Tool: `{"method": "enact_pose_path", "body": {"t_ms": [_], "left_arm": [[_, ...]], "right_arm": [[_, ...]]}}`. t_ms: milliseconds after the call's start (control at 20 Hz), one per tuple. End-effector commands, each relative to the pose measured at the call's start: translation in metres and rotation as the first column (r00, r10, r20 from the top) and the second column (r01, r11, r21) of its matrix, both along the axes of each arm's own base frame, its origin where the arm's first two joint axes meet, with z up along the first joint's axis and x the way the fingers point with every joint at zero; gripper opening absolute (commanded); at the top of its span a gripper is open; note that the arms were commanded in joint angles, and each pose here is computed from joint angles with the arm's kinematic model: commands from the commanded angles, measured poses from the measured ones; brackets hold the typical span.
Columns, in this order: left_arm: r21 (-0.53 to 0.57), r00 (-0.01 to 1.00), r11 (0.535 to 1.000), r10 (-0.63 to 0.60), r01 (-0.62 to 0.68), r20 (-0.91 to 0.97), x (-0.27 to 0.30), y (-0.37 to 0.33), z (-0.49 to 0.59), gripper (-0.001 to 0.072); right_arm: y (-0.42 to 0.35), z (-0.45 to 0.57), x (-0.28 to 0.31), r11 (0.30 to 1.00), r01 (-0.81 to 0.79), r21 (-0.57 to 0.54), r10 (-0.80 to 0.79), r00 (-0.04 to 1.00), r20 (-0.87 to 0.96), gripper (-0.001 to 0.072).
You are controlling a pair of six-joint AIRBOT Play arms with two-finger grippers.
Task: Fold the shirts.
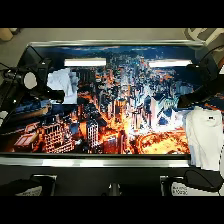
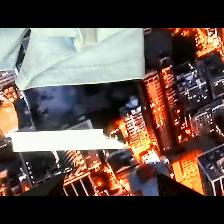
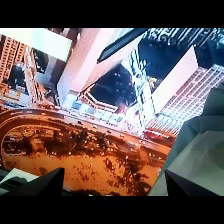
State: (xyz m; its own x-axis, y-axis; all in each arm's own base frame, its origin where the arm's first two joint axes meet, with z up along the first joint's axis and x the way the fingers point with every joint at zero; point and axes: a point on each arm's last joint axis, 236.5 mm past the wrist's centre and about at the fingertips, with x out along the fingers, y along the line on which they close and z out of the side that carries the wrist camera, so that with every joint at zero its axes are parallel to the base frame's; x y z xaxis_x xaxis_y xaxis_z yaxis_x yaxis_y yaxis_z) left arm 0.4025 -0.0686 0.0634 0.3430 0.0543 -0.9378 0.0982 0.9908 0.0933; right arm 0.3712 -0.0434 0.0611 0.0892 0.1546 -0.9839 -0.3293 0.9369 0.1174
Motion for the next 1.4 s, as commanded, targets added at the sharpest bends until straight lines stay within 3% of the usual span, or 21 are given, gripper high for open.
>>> {"method": "enact_pose_path", "body": {"t_ms": [0,900,1350], "left_arm": [[0.0,1.0,1.0,-0.001,0.001,0.001,0.0,0.0,0.0,0.0688],[-0.004,1.0,1.0,0.001,-0.001,0.009,0.002,-0.001,0.0,0.0688],[-0.076,0.966,0.997,0.006,0.014,0.258,0.066,-0.017,0.016,0.0679]], "right_arm": [[0.0,0.0,0.0,1.0,0.001,0.001,-0.001,1.0,-0.001,0.0673],[-0.001,0.0,0.0,1.0,0.003,0.0,-0.003,1.0,-0.001,0.0673],[-0.008,0.003,0.029,0.999,0.026,-0.024,-0.023,0.993,0.119,0.0672]]}}
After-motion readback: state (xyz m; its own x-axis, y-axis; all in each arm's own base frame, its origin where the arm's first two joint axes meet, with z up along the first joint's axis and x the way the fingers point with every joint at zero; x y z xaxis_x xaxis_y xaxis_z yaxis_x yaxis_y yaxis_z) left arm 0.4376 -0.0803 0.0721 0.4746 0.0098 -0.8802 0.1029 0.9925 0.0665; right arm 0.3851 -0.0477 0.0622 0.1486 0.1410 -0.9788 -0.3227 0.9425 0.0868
